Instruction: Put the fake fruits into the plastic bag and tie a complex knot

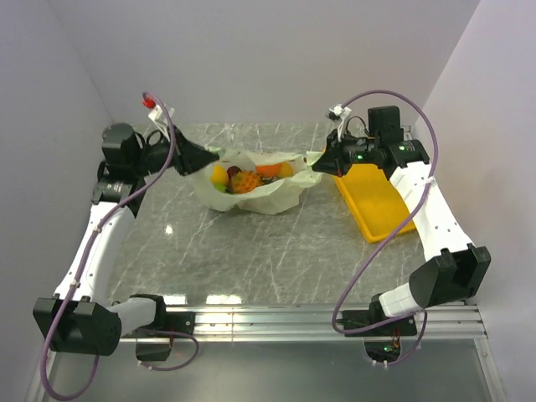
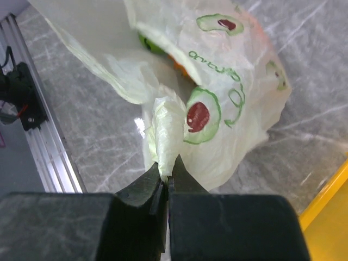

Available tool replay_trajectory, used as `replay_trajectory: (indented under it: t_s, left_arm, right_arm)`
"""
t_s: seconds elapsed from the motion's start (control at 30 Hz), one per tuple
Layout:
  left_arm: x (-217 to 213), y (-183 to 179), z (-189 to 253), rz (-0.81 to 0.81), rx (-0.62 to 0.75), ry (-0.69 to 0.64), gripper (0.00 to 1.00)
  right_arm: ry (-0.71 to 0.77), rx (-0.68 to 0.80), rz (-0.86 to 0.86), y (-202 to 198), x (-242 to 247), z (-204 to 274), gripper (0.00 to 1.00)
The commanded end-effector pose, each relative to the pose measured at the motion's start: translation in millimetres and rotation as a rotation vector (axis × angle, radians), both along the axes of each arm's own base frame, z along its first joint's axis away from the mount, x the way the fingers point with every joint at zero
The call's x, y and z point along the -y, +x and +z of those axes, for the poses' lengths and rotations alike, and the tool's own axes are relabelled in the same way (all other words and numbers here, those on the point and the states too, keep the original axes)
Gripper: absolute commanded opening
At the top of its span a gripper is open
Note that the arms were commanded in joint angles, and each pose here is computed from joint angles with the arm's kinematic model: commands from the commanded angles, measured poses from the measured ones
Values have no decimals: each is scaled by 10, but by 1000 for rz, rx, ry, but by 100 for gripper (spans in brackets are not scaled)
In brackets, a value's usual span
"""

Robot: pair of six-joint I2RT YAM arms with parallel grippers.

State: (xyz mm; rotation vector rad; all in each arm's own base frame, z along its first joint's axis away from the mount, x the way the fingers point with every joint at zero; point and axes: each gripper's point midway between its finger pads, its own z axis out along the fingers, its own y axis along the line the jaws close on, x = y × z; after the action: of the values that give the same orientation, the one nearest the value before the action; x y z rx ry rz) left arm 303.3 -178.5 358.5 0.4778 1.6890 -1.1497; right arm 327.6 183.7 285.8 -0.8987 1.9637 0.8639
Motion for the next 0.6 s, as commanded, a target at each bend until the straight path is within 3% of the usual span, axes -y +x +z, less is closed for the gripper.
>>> replay_trajectory:
  t_s: [0.0,0.17,0.37,0.4,0.43,0.47,0.53,0.57]
  left_arm:
    - [48,-88,589,-81,184,-8,18]
    - [67,-107,749,-103,212,-20,5]
    - [13,-4,613,-48,160,22,8]
    - [-10,24,553,-40,165,39,14]
    - [-63,75,479,-11,149,43,26]
    - [-87,105,495,3,162,39,50]
    - [-109,122,598,3,217,42,63]
    - [-103,122,666,-15,279,63,75]
  right_arm:
    - [92,182,51,-113,-103,667,0]
    - [129,216,50,-140,-118,809,0]
    - [189,247,30,-120,-137,985,0]
    - [182,245,35,-119,-136,953,0]
    - [179,231,41,-110,-143,891,0]
    - [177,223,46,-117,-146,860,0]
    - [172,216,62,-116,-159,808,0]
    - [174,213,67,-115,-162,801,0]
